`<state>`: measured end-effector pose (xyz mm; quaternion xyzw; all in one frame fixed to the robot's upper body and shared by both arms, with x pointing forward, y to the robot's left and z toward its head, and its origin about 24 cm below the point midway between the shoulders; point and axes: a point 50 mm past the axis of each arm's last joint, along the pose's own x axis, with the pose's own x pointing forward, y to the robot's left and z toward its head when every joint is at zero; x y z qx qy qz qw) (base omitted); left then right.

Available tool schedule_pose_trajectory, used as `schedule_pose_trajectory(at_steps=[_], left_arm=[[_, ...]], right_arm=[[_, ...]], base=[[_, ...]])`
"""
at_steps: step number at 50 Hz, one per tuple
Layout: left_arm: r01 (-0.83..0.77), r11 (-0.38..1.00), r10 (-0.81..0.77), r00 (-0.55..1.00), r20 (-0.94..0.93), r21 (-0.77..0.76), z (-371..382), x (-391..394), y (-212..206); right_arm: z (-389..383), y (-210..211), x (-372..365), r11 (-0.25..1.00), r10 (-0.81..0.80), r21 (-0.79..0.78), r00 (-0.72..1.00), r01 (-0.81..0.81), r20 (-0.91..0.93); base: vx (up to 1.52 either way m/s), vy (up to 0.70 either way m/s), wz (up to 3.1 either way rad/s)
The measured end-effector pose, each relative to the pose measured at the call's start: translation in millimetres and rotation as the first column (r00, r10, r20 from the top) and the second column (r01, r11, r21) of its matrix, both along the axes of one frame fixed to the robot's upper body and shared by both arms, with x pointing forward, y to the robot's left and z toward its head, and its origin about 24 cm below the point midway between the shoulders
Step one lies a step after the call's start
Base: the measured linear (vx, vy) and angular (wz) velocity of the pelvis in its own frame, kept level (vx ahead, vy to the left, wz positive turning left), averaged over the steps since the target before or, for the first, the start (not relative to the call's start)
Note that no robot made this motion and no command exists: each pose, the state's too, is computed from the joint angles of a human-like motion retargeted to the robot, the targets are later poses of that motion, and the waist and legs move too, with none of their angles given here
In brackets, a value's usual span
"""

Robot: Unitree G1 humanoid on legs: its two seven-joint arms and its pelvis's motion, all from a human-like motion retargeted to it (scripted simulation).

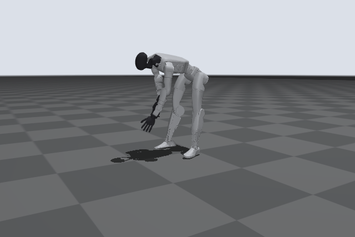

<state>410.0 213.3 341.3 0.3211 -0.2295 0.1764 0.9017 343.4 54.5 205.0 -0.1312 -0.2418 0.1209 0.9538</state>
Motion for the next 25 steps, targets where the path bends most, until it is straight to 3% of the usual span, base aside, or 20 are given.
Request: schedule_pose_trajectory(at_steps=[5,9,14,20,22,25], left_arm=[[0.354,0.935,-0.355,0.934,-0.046,-0.034,-77.0,-3.3,-70.3],[0.409,0.913,-0.408,0.909,-0.087,-0.009,-107.8,-18.3,-63.9],[0.149,0.989,-0.15,0.987,-0.054,-0.014,-91.2,-20.1,11.2],[-0.277,0.935,0.28,0.96,-0.02,-0.221,-19.0,-40.0,121.7],[-0.338,0.909,0.345,0.938,-0.016,-0.244,2.4,-50.6,137.1],[-0.385,0.909,0.391,0.92,0.008,-0.161,35.5,-61.2,140.2]], right_arm=[[-22.3,-12.5,4.4,1.0,-0.001,0.029,0.996,0.004,-0.094],[-37.3,-34.2,8.1,0.997,-0.044,0.05,0.991,0.051,-0.13],[-38.9,-61.3,13.1,0.991,-0.094,0.08,0.988,0.104,-0.119],[-21.1,-84.4,21.8,0.992,-0.126,0.0,0.992,0.126,-0.012],[-10.0,-90.8,24.5,0.991,-0.132,-0.021,0.991,0.133,0.031],[4.4,-78.8,22.7,0.993,-0.091,-0.069,0.991,0.098,0.095]], base=[[0.14,0.0,-0.03],[0.1,-0.04,-0.13],[0.04,-0.06,-0.13],[0.0,0.0,0.0],[0.0,0.0,0.0],[0.0,0.0,0.0]])
